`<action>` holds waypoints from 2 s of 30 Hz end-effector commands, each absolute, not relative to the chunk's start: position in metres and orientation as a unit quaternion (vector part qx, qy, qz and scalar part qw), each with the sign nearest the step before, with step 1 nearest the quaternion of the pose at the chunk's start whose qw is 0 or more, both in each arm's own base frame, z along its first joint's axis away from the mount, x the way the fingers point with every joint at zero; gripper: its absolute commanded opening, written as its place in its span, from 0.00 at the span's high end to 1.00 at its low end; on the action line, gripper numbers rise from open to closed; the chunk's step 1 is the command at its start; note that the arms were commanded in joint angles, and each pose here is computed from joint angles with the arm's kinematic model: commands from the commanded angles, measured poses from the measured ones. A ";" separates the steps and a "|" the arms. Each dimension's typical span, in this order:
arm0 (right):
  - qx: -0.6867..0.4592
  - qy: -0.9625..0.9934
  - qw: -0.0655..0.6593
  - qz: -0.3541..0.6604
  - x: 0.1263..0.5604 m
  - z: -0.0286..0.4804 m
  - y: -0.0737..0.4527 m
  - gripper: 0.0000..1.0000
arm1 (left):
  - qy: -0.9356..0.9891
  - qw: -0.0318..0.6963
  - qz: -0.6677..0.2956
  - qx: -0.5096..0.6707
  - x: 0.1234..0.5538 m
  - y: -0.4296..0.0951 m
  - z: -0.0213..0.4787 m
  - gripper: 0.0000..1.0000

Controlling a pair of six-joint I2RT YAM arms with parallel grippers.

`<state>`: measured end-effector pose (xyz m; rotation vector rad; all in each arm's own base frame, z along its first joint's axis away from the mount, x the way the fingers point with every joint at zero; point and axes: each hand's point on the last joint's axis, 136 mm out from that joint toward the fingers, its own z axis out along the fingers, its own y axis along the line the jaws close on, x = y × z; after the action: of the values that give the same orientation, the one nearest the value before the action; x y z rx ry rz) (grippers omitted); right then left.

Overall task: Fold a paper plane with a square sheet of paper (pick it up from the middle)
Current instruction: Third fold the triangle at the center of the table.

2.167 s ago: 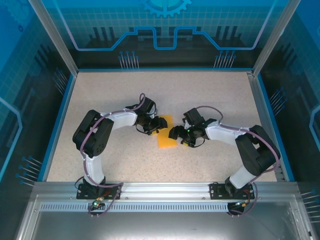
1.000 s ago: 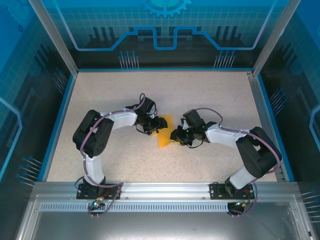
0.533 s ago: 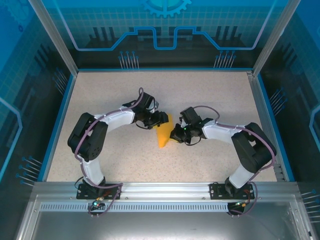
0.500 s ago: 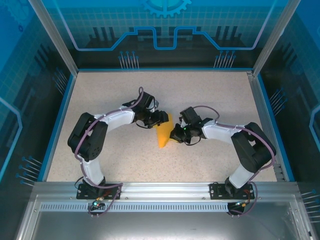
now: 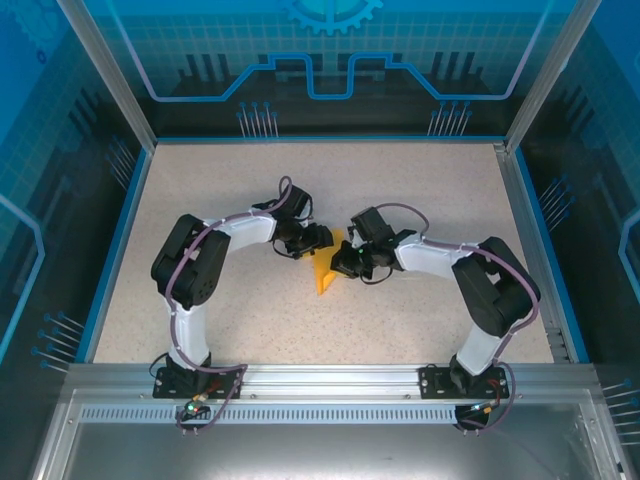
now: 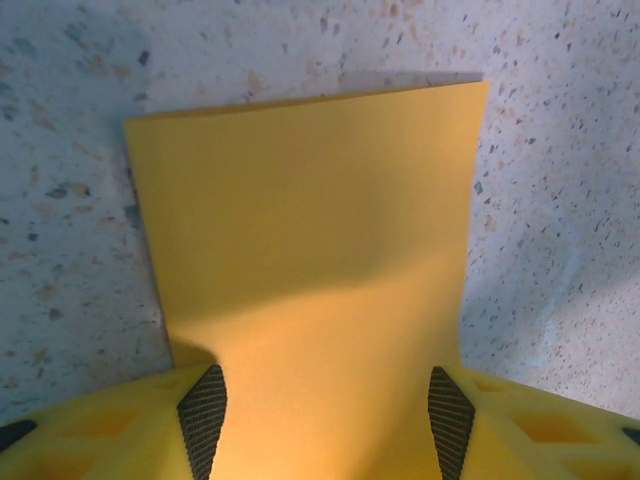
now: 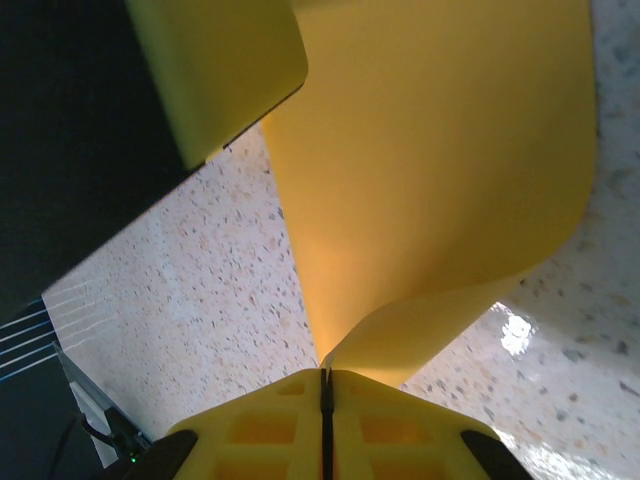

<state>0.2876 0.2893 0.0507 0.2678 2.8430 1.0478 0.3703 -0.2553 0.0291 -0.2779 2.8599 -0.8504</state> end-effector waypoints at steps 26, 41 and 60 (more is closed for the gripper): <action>0.044 0.937 0.046 0.344 0.296 0.030 0.319 0.90 | 0.959 0.052 -0.266 -0.085 0.364 -0.252 0.018 0.40; 0.057 0.939 0.052 0.335 0.303 0.023 0.318 0.91 | 0.959 0.049 -0.267 -0.085 0.362 -0.251 0.016 0.40; 0.051 0.939 0.052 0.335 0.305 0.019 0.320 0.90 | 0.958 0.046 -0.269 -0.084 0.361 -0.252 0.016 0.40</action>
<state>0.3031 0.3122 0.0199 0.1960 2.8694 1.0197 0.3704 -0.2544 0.0282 -0.2725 2.8635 -0.8392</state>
